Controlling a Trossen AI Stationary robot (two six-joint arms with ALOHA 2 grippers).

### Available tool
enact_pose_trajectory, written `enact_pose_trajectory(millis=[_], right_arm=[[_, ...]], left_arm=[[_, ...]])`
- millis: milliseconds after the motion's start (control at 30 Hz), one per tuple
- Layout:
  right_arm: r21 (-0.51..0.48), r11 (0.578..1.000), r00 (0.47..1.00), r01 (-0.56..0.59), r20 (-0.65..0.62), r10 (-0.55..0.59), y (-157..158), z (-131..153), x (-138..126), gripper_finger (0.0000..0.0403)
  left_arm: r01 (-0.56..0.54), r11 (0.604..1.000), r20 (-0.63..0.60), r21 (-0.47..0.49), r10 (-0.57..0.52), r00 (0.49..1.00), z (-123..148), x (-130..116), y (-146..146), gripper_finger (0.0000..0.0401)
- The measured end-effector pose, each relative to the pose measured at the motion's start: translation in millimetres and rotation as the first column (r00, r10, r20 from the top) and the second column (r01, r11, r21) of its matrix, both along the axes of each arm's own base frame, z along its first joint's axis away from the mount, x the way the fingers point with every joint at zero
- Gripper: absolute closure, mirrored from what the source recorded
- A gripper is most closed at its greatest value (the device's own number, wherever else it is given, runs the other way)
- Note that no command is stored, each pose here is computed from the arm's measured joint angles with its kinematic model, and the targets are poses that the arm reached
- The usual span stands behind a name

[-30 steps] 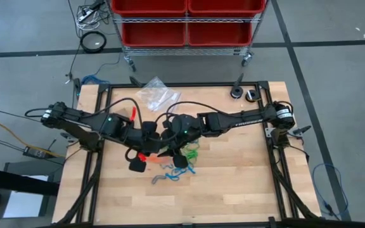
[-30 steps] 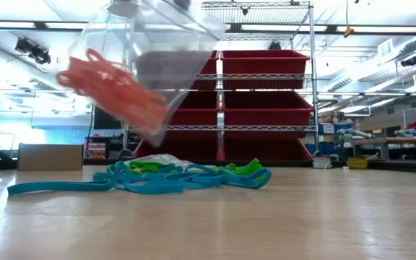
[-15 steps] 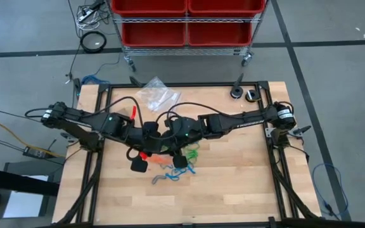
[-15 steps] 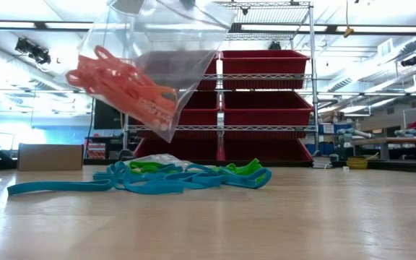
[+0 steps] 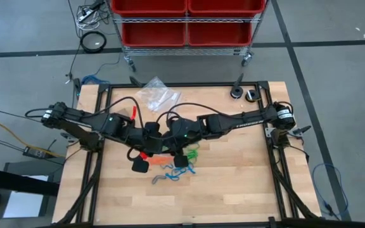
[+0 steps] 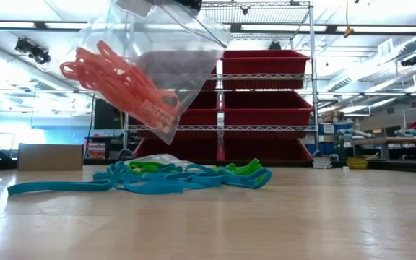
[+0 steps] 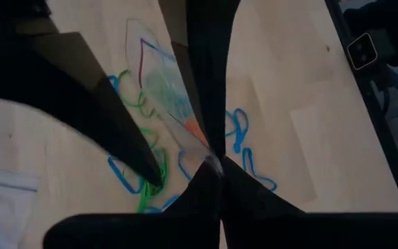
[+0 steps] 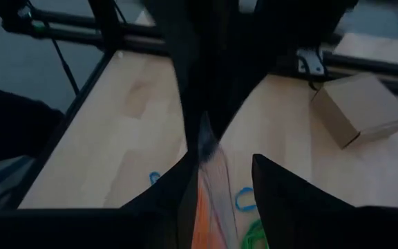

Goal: Sort rubber bands
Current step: Close the transparent zip bag

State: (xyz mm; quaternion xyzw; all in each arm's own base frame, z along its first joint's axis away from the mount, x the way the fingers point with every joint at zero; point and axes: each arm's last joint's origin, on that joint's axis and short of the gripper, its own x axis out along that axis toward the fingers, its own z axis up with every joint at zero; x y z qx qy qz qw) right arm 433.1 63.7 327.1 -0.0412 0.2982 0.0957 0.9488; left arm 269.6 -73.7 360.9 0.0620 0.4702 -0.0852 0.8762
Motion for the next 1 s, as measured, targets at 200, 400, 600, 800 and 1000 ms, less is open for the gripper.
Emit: enact_pose_trajectory(millis=[200, 400, 600, 800, 1000], right_arm=[[-0.006, 1.000, 1.000, -0.001, -0.026, 0.001, 0.1, -3.5, -0.5, 0.0278], [-0.002, 1.000, 0.999, -0.011, -0.051, 0.011, 0.2, -5.8, -1.9, 0.0280], [0.040, 0.998, 0.999, -0.042, -0.020, 0.042, 1.5, -1.4, -1.3, 0.0280], [0.081, 0.992, 0.995, -0.095, -0.005, 0.096, 3.4, 1.0, -1.4, 0.0267], [0.088, 0.993, 0.997, -0.074, 0.001, 0.074, 2.2, 1.0, -0.1, 0.0239]], left_arm=[[0.002, 1.000, 0.000, 0.000, -0.002, 1.000, 1.2, -1.1, 0.3, 0.0400], [0.023, 1.000, -0.021, -0.015, -0.023, 1.000, 0.4, -3.5, -2.4, 0.0400], [0.013, 1.000, -0.047, 0.006, -0.012, 0.999, -1.0, -5.9, -1.2, 0.0400], [0.009, 1.000, -0.048, 0.006, -0.009, 0.999, -1.0, -6.0, -1.1, 0.0400], [0.010, 1.000, -0.018, -0.002, -0.010, 1.000, 0.5, -3.5, -1.8, 0.0400]])
